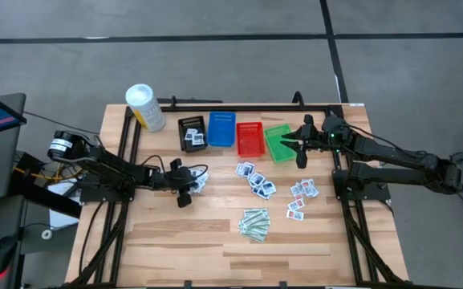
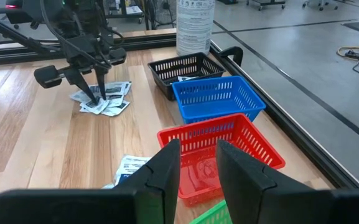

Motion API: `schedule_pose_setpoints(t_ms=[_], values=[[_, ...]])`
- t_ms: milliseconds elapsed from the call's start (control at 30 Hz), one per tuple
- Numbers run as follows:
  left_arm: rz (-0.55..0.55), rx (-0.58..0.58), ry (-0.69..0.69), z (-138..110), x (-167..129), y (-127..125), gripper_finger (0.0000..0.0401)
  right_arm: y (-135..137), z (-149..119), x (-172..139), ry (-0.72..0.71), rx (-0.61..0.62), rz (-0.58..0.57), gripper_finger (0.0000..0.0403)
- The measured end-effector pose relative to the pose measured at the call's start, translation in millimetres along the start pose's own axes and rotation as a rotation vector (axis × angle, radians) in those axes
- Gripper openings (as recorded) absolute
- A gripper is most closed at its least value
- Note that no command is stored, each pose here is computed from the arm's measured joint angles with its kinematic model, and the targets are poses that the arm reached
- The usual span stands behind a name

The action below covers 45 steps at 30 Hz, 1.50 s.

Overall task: Pick & Place First Aid Supplies
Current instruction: Put the gray pad into the black bin

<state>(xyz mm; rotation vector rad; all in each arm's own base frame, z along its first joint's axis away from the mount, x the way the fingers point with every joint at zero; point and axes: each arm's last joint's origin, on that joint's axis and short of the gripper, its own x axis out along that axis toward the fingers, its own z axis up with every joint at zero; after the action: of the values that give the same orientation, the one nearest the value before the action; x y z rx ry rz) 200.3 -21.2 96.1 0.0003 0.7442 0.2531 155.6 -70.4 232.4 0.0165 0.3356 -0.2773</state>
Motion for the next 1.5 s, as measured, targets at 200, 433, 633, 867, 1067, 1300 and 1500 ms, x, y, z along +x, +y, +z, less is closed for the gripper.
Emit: schedule_pose_setpoints(t_ms=[200, 433, 633, 867, 1067, 1300, 1500], values=[[-0.019, -0.009, -0.091, 12.7, -12.0, 1.7, 0.0080, 0.0, 0.0, 0.0, 0.000, 0.000, 0.000, 0.0098], [-0.039, 0.007, -0.241, 31.4, -32.9, 5.4, 0.0080, 0.0, 0.0, 0.0, 0.000, 0.000, 0.000, 0.0098], [-0.048, -0.015, -0.259, 33.8, -36.7, 6.1, 0.0081, 0.0, 0.0, 0.0, 0.000, 0.000, 0.000, 0.0098], [-0.036, -0.010, -0.125, 19.6, -25.3, 4.6, 0.0083, 0.0, -0.1, 0.1, 0.001, 0.000, 0.000, 0.0098], [-0.019, -0.006, -0.028, 7.3, -12.1, 2.3, 0.0083, -0.1, -0.1, 0.0, 0.001, 0.000, 0.000, 0.0098], [-0.010, -0.004, 0.034, -1.4, -0.2, -0.2, 0.0083, 0.0, -0.1, 0.0, 0.001, 0.000, 0.000, 0.0098], [-0.014, -0.002, 0.042, -2.6, 0.6, -0.5, 0.0071, 0.0, 0.0, 0.0, 0.000, 0.000, 0.000, 0.0098]])
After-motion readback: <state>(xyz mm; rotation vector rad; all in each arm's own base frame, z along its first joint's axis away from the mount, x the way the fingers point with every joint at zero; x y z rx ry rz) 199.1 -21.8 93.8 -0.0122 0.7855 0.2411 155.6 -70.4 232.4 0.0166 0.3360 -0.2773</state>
